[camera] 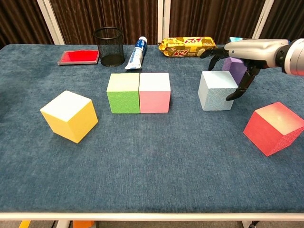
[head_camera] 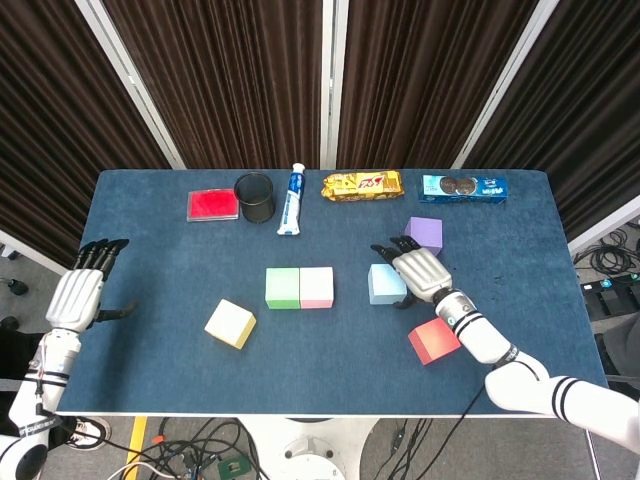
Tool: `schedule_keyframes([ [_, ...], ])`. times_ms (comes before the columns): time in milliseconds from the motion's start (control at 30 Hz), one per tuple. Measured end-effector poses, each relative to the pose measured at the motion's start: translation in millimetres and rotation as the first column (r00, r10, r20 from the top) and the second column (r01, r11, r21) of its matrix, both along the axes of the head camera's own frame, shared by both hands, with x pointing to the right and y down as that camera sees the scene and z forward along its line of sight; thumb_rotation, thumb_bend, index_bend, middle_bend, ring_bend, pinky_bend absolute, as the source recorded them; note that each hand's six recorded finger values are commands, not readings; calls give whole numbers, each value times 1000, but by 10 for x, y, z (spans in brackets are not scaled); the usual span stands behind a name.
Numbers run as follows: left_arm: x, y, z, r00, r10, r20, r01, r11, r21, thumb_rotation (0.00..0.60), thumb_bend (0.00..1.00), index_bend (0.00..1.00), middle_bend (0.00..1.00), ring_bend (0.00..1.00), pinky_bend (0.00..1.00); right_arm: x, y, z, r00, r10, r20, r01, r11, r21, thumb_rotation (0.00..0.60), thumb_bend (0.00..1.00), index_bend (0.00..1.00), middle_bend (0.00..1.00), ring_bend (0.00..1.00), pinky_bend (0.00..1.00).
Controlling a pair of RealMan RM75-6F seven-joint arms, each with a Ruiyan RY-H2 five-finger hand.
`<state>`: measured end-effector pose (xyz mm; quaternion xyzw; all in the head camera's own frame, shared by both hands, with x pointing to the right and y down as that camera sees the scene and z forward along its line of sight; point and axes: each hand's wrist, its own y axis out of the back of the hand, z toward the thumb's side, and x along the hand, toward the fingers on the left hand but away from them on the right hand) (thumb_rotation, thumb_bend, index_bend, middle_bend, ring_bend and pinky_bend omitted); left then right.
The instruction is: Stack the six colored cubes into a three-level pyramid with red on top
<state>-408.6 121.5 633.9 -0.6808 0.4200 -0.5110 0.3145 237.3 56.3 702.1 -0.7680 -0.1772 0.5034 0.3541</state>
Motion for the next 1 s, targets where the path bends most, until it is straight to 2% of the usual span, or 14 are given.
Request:
schedule_keyframes([
  [167, -15, 18, 30, 1000, -6, -3, 6, 1000, -11, 600, 176, 76, 76, 0, 47, -29, -29, -14, 1000, 4, 12, -5, 999, 33, 600, 85, 0, 433, 0, 0],
  [300, -36, 11, 31, 1000, -11, -4, 11, 1000, -11, 600, 176, 77, 75, 0, 47, -73, -97, -84, 999, 14, 35, -17, 997, 72, 600, 120, 0, 504, 0, 0],
  [567, -82, 22, 9, 1000, -25, -11, 25, 1000, -6, 600, 176, 78, 75, 0, 47, -275, -168, -198, 998, -20, 59, 15, 996, 82, 600, 148, 0, 517, 0, 0],
  [800, -94, 19, -3, 999, -26, -24, 26, 1000, -9, 600, 177, 79, 75, 0, 47, -478, -109, -109, 996, -79, 44, 77, 996, 45, 600, 152, 0, 517, 0, 0],
  [1000, -101, 9, 6, 1000, -19, -21, 19, 1000, -12, 600, 176, 78, 76, 0, 47, -567, -114, -84, 996, -74, 57, 72, 996, 43, 600, 167, 0, 520, 0, 0],
])
